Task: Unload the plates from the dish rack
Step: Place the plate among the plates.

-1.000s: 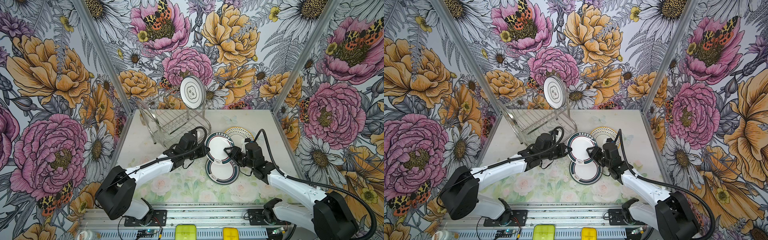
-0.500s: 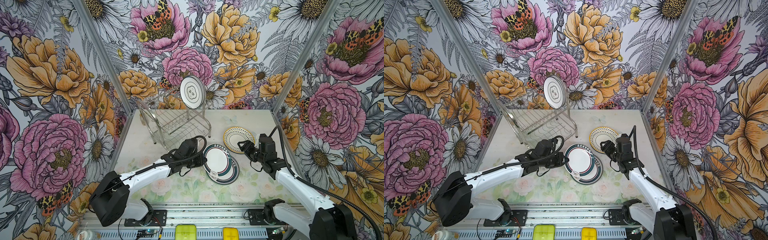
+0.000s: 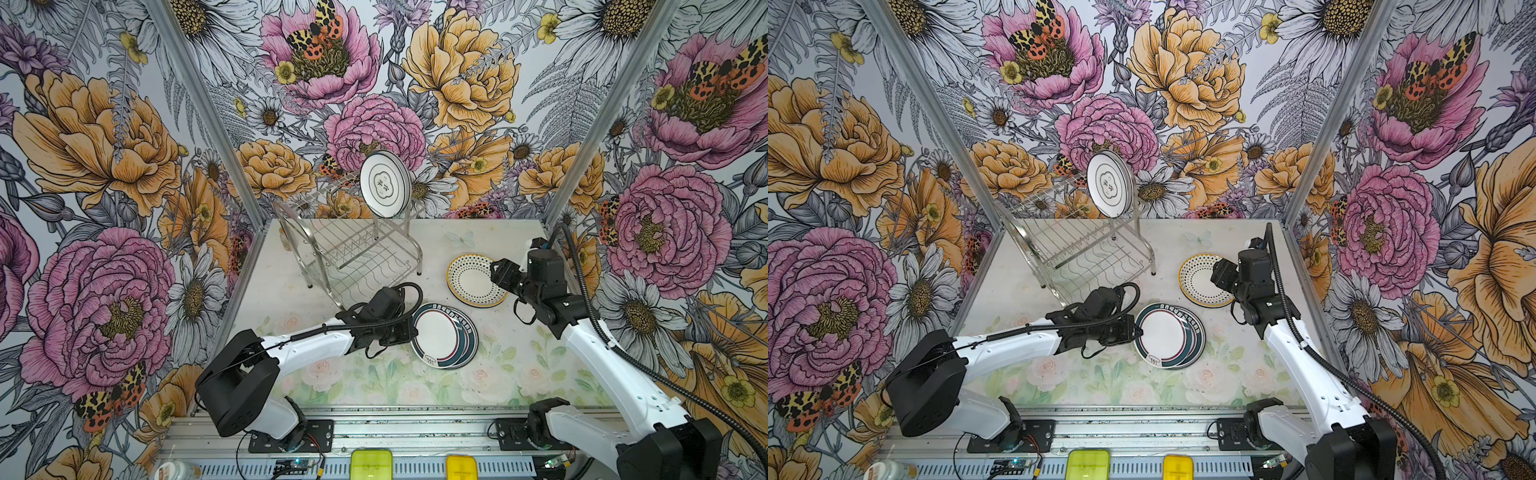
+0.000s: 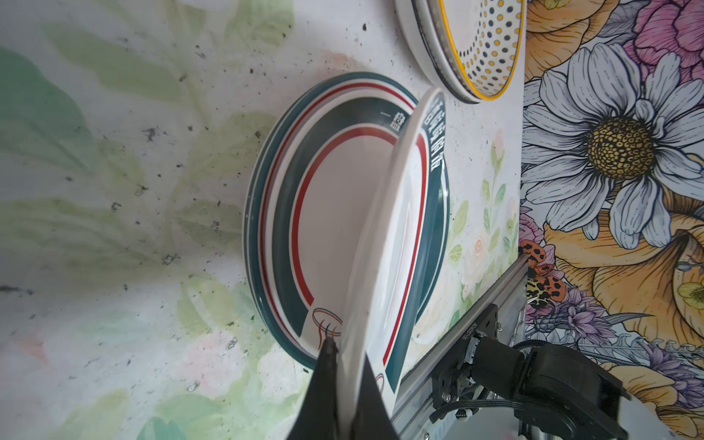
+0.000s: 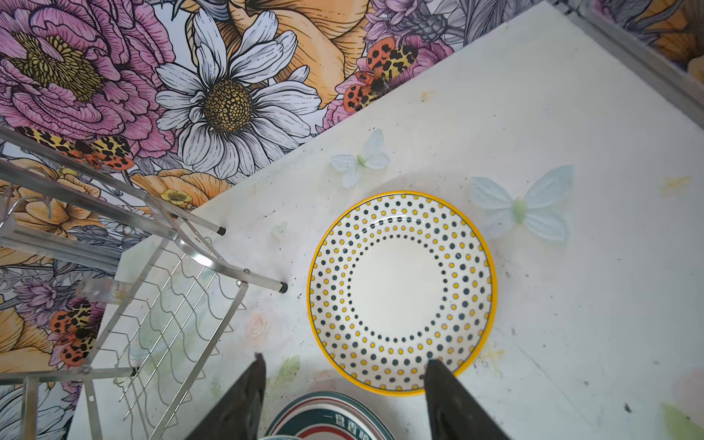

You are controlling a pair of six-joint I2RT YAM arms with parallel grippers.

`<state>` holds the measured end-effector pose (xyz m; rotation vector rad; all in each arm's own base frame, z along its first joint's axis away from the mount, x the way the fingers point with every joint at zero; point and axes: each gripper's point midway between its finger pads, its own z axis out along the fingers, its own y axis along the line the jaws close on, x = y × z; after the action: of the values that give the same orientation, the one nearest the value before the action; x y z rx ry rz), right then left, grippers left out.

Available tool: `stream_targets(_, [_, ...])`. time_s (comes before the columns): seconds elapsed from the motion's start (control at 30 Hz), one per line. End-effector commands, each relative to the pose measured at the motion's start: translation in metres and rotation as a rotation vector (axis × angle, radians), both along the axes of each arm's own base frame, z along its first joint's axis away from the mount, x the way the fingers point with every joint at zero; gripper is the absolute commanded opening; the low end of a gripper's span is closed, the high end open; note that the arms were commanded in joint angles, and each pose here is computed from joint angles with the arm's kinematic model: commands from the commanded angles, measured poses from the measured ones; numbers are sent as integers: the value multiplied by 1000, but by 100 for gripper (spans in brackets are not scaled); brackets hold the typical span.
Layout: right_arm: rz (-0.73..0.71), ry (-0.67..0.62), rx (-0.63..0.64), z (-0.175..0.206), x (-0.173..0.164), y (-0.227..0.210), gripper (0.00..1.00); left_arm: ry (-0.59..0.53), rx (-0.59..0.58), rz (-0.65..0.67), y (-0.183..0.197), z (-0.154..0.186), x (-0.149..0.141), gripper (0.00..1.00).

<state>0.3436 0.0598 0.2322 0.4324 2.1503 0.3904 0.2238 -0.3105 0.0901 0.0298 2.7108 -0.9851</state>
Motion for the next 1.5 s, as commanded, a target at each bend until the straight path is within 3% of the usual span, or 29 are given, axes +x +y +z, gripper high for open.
stream_targets(0.0, [-24, 18, -119, 4, -2, -16, 68, -28, -50, -4, -14, 9, 5, 0])
stream_targets(0.2, [-16, 36, -140, -2, -1, -16, 68, -4, -48, 9, -19, 4, 8, 0])
stream_targets(0.47, [-2, 37, -148, -2, -1, -14, 69, 38, -14, 16, -18, -8, 6, 11])
stream_targets(0.83, [44, 49, -159, -4, 6, -4, 69, 73, 55, 8, -15, -18, 2, 41])
stream_targets(1.0, [69, 58, -175, -6, 10, 4, 69, 84, 103, 7, -11, -21, -1, 49])
stream_targets(1.47, [135, 63, -222, -5, 14, 25, 70, 83, 232, 1, -5, -26, -3, 58])
